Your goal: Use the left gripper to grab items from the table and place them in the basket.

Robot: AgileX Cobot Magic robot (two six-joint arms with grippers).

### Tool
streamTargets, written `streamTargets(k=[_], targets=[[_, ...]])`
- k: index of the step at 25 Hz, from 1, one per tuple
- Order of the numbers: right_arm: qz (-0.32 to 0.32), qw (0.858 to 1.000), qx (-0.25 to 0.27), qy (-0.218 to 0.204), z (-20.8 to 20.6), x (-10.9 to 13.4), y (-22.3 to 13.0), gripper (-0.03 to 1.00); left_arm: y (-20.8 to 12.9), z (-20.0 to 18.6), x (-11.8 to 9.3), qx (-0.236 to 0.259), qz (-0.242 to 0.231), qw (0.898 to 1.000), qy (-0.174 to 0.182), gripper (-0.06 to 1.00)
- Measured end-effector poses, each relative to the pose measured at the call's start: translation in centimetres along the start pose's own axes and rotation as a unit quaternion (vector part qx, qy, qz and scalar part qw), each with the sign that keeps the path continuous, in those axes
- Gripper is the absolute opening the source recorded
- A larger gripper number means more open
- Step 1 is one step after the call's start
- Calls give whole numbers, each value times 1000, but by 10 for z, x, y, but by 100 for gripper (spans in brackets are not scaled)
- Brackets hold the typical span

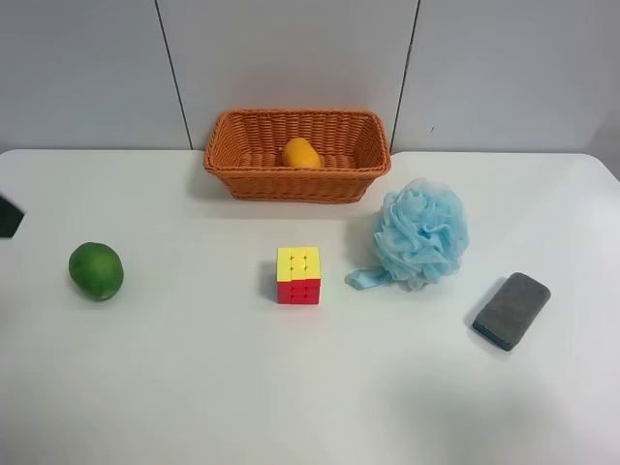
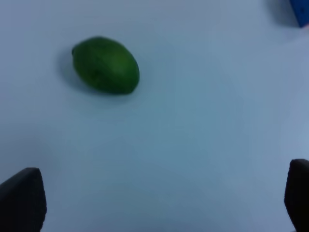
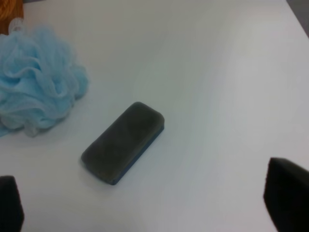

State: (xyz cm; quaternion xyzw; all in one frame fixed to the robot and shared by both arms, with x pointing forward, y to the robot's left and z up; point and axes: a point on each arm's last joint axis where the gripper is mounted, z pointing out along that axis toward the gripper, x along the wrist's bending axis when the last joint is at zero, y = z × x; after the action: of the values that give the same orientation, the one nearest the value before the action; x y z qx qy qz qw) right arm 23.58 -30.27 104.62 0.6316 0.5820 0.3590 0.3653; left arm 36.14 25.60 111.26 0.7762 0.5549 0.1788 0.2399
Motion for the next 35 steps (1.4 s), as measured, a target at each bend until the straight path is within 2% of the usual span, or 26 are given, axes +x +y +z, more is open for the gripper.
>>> streamTargets(k=[5,8,11,16,19,24,35], targets=[[0,1000,0,0,0,0,0,99,-58,-16,0,-61,17,998,-17,99],[0,1000,0,0,0,0,0,99,-83,-24,1,-118,36,992,-20,99],[0,1000,0,0,0,0,0,99,-103,-26,2,-161,42,986,-4,99],[0,1000,0,0,0,0,0,99,-131,-25,-3,-209,14,978,16,99],[0,1000,0,0,0,0,0,99,-141,-31,-7,-245,5,969,33,99],[0,1000,0,0,0,0,0,99,-143,-32,-9,-252,-6,966,49,99],[0,1000,0,0,0,0,0,99,-143,-32,-9,-252,-6,966,48,99]])
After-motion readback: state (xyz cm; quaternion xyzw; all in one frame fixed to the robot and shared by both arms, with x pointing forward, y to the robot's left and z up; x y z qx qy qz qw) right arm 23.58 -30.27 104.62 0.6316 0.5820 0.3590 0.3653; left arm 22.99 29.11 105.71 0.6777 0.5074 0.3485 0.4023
